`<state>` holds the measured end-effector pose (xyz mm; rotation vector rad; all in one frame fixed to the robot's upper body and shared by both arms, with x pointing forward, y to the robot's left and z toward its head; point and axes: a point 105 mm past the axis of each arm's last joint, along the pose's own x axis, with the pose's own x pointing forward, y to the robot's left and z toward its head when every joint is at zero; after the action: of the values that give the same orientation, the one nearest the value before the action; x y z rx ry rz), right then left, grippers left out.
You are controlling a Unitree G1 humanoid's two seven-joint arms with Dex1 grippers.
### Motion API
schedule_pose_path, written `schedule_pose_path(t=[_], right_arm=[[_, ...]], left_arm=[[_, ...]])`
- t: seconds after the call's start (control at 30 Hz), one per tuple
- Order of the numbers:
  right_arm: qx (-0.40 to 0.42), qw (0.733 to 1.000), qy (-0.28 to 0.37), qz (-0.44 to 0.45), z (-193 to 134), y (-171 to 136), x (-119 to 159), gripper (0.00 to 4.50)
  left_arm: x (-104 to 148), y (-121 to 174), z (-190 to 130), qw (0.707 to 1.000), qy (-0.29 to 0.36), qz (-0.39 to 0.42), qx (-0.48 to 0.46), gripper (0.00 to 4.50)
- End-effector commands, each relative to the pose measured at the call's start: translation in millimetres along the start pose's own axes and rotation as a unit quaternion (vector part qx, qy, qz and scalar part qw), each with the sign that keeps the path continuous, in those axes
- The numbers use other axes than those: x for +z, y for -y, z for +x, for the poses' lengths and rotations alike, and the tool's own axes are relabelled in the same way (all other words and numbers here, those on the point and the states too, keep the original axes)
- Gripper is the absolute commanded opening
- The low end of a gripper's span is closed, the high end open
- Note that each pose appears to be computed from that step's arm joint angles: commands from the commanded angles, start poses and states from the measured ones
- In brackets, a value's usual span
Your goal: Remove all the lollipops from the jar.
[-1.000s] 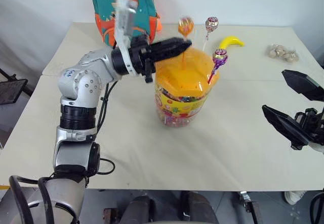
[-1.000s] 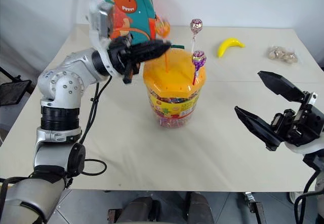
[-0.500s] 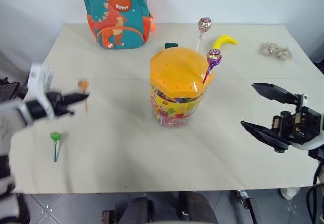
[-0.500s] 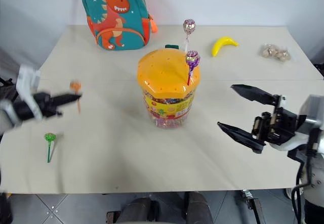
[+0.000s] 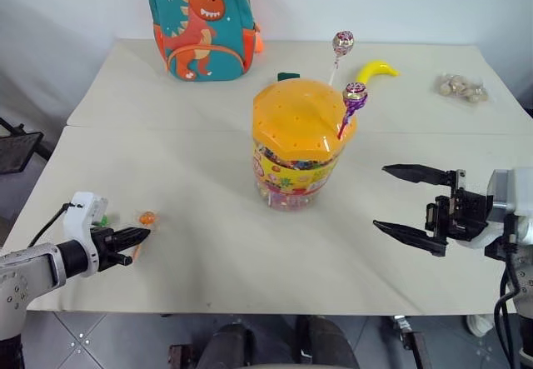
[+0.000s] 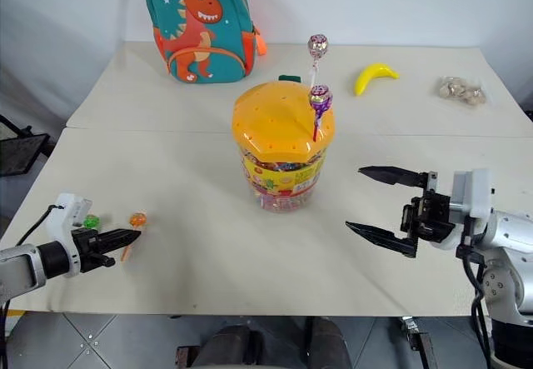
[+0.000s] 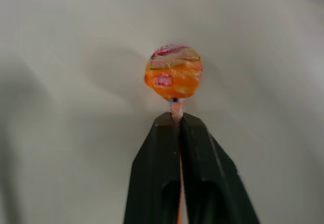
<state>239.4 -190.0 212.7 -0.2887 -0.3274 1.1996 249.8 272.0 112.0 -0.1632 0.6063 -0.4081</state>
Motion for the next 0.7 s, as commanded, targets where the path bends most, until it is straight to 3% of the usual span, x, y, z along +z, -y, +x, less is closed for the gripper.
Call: schedule_pose_path(t=[0.03, 0.17, 0.23, 0.3, 0.43, 0.6, 0.7], right_arm=[[-0.021, 1.0, -0.002, -0.012, -9.0, 3.5, 5.9, 4.5], [-0.06, 0.998, 0.029, 0.004, -20.9, 8.0, 15.4, 4.5], [-0.074, 0.997, 0.032, 0.006, -26.6, 8.8, 17.2, 4.5], [-0.086, 0.995, 0.054, 0.005, -25.4, 10.7, 26.6, 4.5], [-0.091, 0.991, 0.096, 0.018, -9.0, 15.8, 45.8, 4.5], [-0.08, 0.989, 0.114, 0.051, 36.1, 21.0, 59.5, 4.5], [-0.069, 0.991, 0.1, 0.052, 51.3, 23.0, 58.7, 4.5]], left_arm=[[6.6, -3.9, -8.0, 1.0, 0.026, 0.017, -0.005, 1.56], [37.8, -20.7, -34.6, 0.991, 0.106, 0.085, -0.01, 2.8], [62.5, -7.4, -49.9, 0.972, 0.179, 0.135, -0.071, 3.4], [89.0, 17.8, -68.8, 0.938, 0.255, 0.176, -0.155, 3.4], [108.9, 37.3, -73.2, 0.91, 0.283, 0.215, -0.212, 3.4], [134.1, 87.5, -61.6, 0.85, 0.322, 0.275, -0.313, 4.46], [134.0, 105.1, -60.5, 0.822, 0.327, 0.29, -0.365, 4.46]])
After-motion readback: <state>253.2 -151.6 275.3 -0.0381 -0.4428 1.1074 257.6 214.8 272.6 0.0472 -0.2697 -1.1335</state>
